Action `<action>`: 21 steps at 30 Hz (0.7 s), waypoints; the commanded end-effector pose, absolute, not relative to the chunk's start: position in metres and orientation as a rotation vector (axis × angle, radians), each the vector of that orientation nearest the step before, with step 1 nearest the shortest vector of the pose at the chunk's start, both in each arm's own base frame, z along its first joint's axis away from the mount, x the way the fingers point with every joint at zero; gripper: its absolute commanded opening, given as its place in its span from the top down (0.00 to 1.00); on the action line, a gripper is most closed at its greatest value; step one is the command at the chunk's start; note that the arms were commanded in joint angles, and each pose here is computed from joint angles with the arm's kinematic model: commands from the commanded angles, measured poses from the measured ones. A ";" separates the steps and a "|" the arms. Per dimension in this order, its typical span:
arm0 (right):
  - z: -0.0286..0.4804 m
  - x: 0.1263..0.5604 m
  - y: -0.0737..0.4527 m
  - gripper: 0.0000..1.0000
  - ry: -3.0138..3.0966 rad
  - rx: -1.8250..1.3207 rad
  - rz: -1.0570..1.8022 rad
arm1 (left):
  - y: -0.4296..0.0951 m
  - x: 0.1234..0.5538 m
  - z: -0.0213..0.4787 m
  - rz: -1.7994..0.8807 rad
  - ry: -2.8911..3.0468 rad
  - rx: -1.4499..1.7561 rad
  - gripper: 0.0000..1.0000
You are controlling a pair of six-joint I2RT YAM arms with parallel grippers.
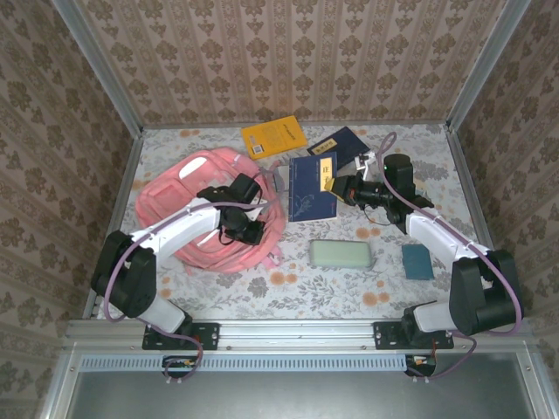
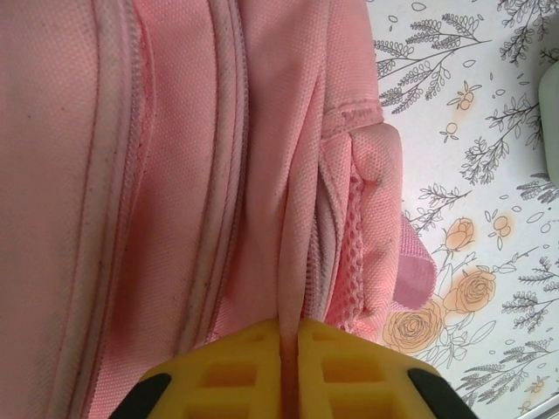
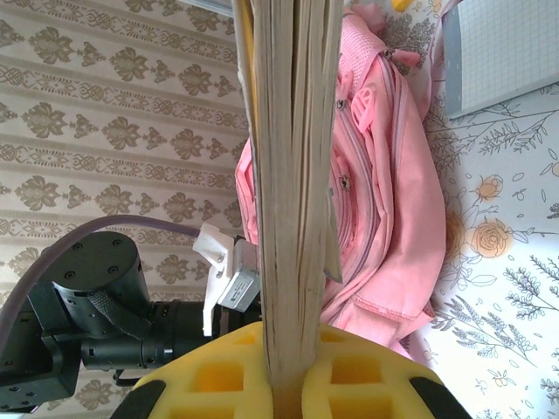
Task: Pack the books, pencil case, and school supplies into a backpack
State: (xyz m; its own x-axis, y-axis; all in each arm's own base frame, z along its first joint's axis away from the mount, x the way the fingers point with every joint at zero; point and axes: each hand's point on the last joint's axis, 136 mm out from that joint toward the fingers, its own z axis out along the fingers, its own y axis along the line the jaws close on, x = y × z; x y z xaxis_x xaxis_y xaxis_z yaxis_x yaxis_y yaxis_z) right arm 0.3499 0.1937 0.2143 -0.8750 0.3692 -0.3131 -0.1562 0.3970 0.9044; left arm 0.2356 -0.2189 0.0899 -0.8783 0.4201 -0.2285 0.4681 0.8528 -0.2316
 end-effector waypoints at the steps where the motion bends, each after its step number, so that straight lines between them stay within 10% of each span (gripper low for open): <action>1: 0.226 0.352 0.197 1.00 2.139 0.140 1.493 | -0.216 0.234 0.108 -0.420 2.822 0.701 0.90; 21: 0.227 0.348 0.253 1.00 2.039 0.193 1.531 | -0.193 0.292 0.269 -0.517 2.445 0.376 1.00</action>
